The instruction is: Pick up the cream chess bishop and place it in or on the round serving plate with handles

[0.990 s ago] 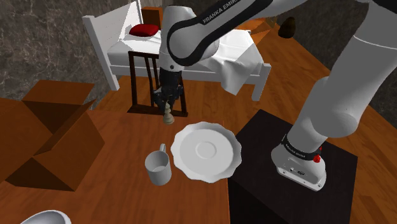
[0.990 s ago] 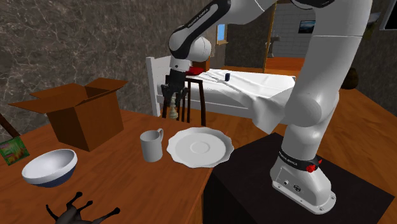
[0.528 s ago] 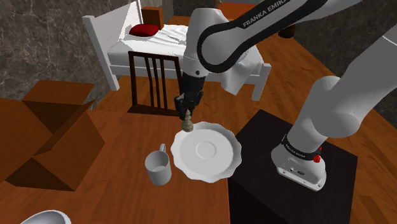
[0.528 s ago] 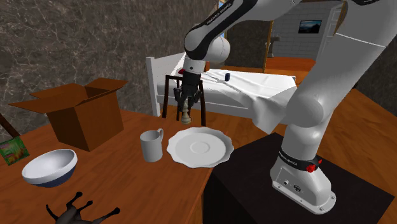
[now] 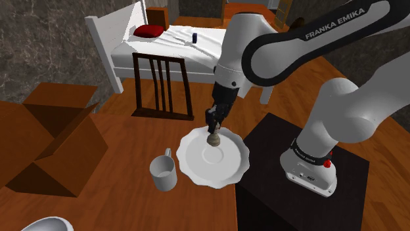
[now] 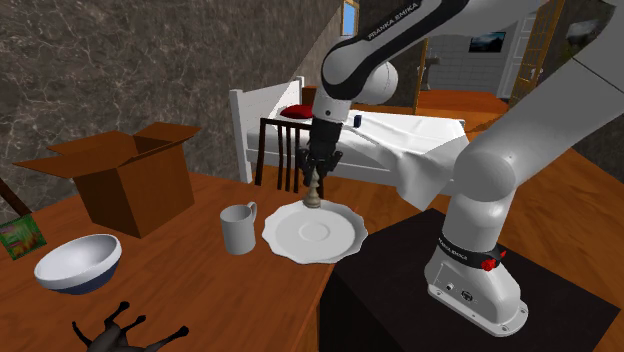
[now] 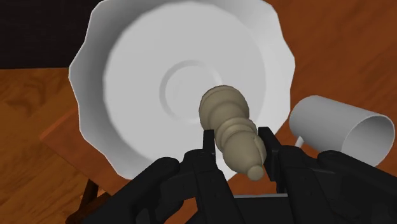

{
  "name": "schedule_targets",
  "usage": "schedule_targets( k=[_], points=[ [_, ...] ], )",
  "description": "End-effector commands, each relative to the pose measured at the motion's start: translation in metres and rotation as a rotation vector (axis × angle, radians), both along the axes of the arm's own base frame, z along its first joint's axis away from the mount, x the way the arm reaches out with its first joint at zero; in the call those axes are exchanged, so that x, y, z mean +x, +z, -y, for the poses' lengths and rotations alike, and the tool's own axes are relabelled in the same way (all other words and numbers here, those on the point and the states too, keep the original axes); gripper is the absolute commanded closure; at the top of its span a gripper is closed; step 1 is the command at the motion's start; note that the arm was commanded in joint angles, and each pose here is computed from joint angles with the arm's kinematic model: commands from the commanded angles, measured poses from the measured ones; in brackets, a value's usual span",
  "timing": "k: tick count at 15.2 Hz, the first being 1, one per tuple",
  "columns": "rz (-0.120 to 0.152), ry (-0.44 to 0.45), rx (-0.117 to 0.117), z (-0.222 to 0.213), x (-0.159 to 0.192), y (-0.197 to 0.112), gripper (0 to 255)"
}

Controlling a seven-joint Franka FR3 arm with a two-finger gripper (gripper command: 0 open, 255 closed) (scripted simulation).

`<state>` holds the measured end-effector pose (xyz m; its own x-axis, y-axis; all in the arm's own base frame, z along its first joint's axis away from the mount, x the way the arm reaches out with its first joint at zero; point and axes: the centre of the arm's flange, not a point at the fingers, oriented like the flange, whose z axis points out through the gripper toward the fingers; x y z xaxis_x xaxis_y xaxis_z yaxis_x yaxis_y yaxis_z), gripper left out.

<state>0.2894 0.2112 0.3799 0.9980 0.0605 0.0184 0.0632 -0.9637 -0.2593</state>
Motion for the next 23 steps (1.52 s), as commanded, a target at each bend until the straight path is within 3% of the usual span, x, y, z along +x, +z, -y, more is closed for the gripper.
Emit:
schedule_targets(
  k=[1,14,22,23],
  points=[
    [0.0,-0.001,0.0,0.001,-0.003,-0.009,255],
    [0.0,-0.001,0.0,0.001,-0.003,-0.079,255],
    [0.0,-0.001,0.0,0.001,-0.003,-0.079,255],
    [0.0,-0.001,0.0,0.001,-0.003,-0.079,0]
  ],
)
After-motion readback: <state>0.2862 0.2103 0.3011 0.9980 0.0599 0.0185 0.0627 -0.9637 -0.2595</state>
